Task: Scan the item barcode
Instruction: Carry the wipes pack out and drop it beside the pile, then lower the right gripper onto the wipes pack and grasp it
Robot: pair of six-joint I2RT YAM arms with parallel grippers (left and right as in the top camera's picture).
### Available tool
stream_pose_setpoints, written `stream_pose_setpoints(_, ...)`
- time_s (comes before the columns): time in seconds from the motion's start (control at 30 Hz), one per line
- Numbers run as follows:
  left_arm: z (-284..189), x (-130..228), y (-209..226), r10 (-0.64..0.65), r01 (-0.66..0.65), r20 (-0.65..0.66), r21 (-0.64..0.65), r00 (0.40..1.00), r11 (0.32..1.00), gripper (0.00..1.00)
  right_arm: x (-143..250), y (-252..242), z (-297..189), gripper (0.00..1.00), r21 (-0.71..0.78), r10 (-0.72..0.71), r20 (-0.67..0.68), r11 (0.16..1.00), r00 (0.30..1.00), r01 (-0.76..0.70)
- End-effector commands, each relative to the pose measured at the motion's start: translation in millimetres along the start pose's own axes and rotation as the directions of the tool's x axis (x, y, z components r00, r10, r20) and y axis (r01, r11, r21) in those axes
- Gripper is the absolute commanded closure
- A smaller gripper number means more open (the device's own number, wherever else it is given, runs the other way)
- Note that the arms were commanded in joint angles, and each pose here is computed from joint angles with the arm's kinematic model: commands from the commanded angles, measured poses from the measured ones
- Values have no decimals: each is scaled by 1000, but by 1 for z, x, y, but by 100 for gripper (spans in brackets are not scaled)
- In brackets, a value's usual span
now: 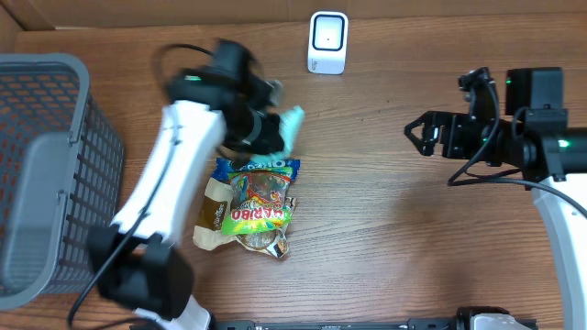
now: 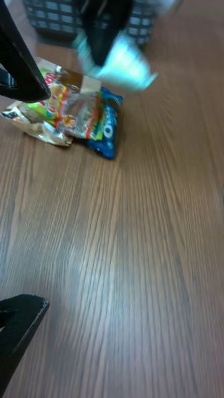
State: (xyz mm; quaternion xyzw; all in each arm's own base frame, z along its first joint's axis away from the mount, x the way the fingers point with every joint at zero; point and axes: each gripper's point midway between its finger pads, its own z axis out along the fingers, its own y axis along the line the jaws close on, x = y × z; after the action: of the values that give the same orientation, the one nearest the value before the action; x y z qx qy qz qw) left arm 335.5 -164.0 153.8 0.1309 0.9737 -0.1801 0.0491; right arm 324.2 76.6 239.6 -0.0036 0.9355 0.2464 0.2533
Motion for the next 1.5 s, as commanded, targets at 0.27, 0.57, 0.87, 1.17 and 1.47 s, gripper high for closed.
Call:
stream_pose_setpoints(0.27, 80, 23, -24, 64, -85, -204, -96, 977, 992, 78, -13, -17, -17, 1, 28, 52, 52, 998, 997, -54)
stream_pose_setpoints(0.57, 55, -3, -26, 71, -86, -127, -114, 989, 990, 37, -12, -18, -17, 1, 27, 97, 50, 995, 994, -98)
stream_pose_setpoints(0.87, -35, -62, -31, 32, -29, 100, -31, 995, 999, 36, 0, -2, 4, 32, 0, 174, -16, 985, 985, -174)
stream_pose_setpoints(1.17, -68, -83, -7, -41, 38, 197, 21, 980, 999, 46, 52, 44, 66, 96, -33, 123, -266, 990, 956, -136)
stream_pose_setpoints(1.47, -71, -85, 2, -58, 56, 205, 14, 977, 998, 50, 112, 91, 125, 96, -152, -50, -419, 988, 907, -16)
